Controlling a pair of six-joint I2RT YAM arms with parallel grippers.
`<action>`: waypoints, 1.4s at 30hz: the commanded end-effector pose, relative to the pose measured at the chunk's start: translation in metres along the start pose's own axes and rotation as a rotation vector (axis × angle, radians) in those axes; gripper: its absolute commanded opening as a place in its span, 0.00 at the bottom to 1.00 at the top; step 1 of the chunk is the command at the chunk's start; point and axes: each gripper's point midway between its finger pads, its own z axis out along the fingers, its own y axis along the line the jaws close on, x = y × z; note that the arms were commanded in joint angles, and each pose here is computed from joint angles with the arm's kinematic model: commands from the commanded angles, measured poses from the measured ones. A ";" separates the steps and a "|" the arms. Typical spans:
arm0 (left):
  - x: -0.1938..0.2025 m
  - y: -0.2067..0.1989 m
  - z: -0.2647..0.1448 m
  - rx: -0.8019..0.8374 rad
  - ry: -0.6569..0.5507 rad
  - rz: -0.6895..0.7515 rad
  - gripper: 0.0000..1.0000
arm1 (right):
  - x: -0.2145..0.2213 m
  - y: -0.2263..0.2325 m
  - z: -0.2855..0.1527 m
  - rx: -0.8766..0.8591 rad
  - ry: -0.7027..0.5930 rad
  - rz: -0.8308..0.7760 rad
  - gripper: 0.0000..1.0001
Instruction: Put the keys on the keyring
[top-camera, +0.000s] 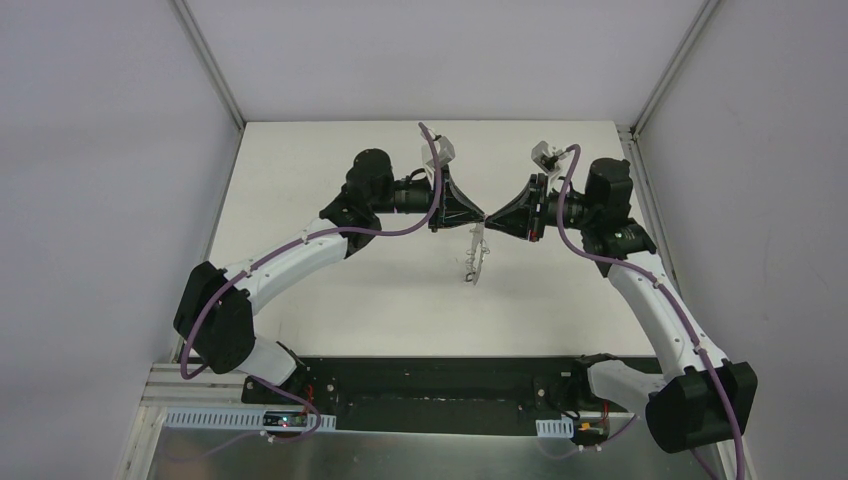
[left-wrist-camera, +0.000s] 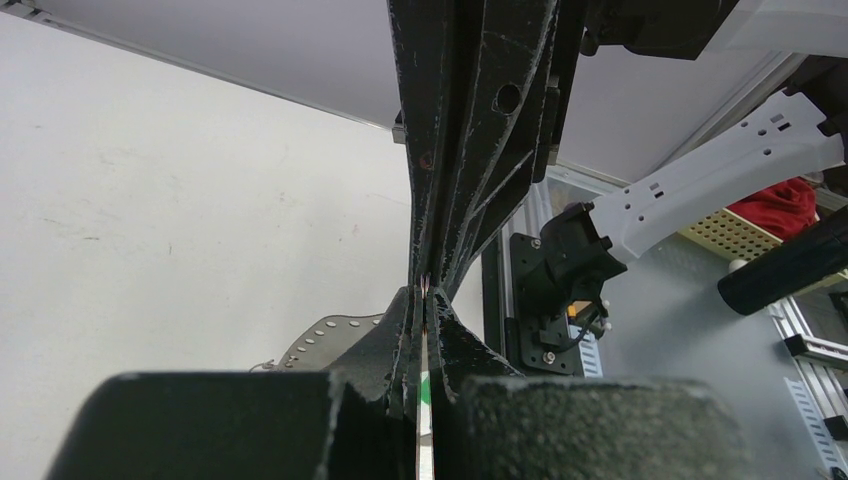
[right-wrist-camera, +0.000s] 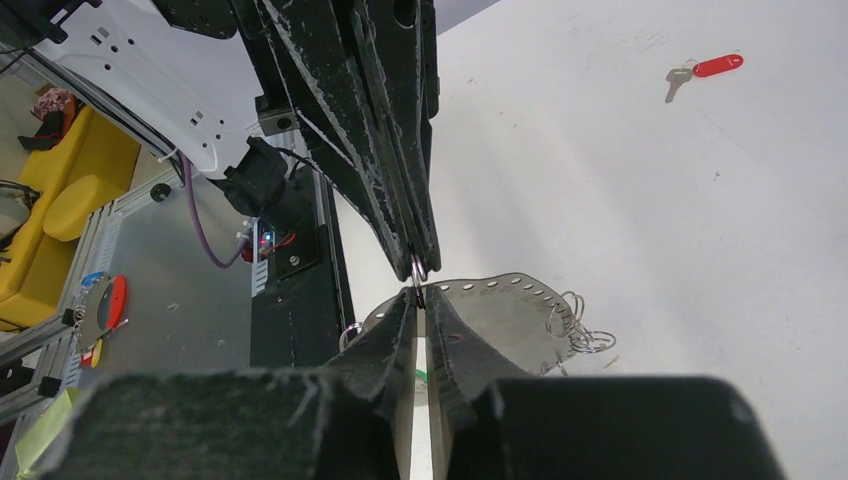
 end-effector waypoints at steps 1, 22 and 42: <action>-0.018 -0.016 0.003 0.062 -0.044 0.051 0.00 | -0.017 0.008 0.001 -0.030 -0.026 -0.077 0.07; -0.005 -0.005 0.001 0.007 0.024 0.048 0.05 | -0.008 0.001 -0.005 0.118 0.136 -0.190 0.00; 0.022 -0.019 -0.012 0.082 0.306 0.318 0.30 | 0.011 0.006 0.004 0.113 0.284 -0.206 0.00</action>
